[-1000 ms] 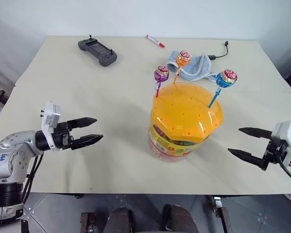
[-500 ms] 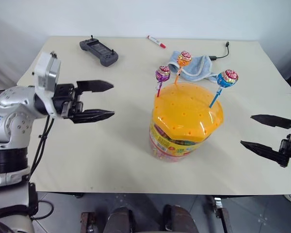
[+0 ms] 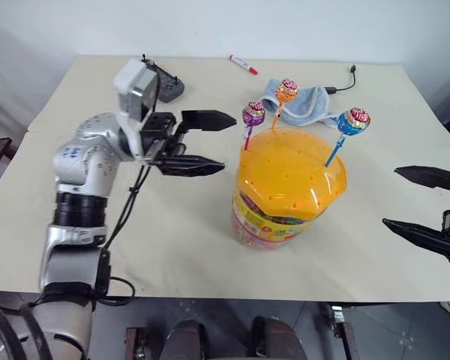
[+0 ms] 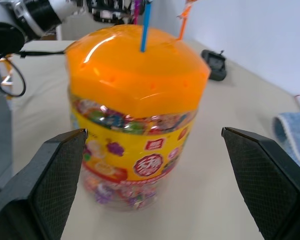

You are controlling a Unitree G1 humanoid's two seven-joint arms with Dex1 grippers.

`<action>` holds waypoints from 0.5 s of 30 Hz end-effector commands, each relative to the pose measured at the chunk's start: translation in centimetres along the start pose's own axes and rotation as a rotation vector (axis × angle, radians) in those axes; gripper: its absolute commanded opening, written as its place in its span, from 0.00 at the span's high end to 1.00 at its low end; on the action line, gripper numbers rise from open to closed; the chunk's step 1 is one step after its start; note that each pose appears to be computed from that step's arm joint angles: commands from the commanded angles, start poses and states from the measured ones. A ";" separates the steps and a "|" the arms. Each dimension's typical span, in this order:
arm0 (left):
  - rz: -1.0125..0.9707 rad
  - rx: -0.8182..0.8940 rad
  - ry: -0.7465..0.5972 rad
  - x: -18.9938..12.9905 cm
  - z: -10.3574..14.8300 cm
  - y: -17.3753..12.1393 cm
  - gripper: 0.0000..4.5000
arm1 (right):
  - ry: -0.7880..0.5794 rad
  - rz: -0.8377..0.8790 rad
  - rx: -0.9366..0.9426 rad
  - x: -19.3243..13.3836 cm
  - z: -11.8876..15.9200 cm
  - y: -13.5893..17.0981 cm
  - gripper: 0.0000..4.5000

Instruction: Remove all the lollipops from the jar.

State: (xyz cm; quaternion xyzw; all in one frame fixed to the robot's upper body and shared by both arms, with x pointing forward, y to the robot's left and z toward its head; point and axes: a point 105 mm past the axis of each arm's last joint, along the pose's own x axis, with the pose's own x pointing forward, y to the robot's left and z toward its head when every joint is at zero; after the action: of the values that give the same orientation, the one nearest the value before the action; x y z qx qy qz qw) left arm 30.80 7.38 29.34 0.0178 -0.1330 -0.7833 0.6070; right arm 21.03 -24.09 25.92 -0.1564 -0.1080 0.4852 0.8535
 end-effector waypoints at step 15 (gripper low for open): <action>-0.036 0.080 -0.027 1.4 1.9 1.2 1.00 | -0.069 -0.094 -0.074 -0.9 1.9 0.5 0.00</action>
State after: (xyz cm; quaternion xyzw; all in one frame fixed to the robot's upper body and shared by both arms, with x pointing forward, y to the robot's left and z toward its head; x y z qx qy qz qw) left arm 31.62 6.10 30.19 0.0237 -0.1431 -0.7883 0.5979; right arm 20.30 -24.28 26.37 -0.1561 -0.1310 0.4485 0.8702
